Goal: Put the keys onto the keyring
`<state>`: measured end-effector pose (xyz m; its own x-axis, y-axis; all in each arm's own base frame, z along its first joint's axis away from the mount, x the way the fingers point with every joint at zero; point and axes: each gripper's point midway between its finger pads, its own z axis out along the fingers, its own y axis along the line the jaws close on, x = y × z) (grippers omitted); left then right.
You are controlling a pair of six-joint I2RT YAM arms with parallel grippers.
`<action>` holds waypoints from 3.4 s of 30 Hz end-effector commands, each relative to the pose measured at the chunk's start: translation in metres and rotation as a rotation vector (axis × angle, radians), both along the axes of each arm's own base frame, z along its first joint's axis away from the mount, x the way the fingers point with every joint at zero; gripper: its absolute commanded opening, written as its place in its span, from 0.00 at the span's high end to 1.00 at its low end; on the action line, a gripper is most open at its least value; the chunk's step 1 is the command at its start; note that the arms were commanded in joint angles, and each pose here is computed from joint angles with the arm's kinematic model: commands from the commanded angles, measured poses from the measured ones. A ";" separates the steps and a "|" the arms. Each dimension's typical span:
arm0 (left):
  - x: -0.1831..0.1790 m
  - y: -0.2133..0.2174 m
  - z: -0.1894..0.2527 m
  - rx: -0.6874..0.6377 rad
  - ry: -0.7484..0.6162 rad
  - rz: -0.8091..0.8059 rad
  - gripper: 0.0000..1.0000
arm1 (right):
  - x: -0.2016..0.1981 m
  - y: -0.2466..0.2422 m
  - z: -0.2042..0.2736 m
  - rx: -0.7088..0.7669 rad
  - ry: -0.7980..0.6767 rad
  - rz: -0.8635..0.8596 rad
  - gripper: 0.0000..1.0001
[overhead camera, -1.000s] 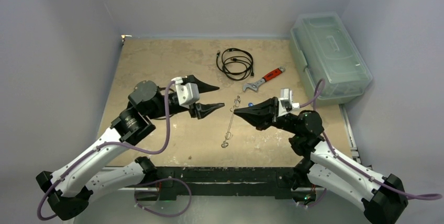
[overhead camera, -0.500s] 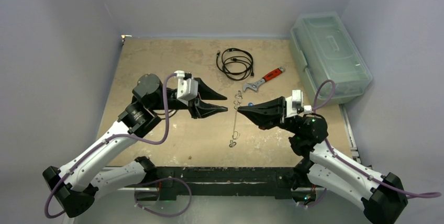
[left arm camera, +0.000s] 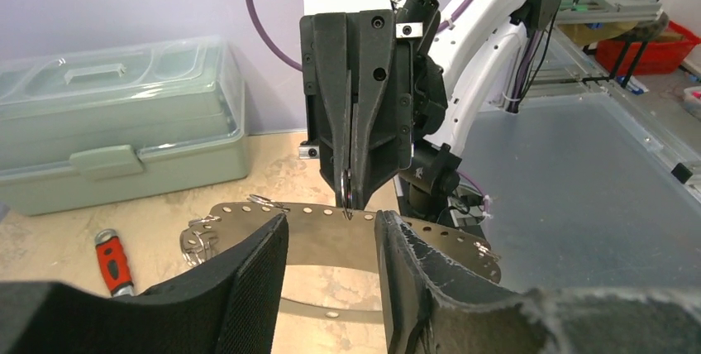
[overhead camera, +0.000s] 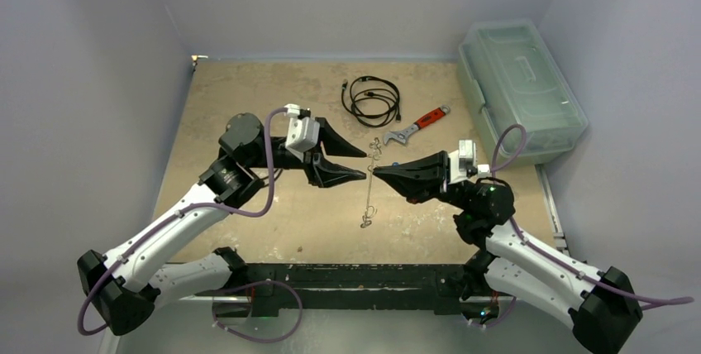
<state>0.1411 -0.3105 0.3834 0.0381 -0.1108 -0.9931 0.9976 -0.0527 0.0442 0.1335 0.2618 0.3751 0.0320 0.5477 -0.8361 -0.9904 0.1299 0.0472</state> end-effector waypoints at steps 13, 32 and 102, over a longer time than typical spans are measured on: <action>-0.001 -0.005 0.002 -0.036 0.018 -0.041 0.64 | -0.003 -0.005 0.021 0.067 -0.047 -0.007 1.00; -0.004 -0.008 -0.003 -0.025 0.041 -0.077 0.76 | -0.003 -0.003 0.023 0.068 -0.045 0.012 1.00; 0.023 -0.010 -0.034 0.110 0.060 0.060 1.00 | 0.002 0.021 -0.003 -0.111 -0.028 0.054 1.00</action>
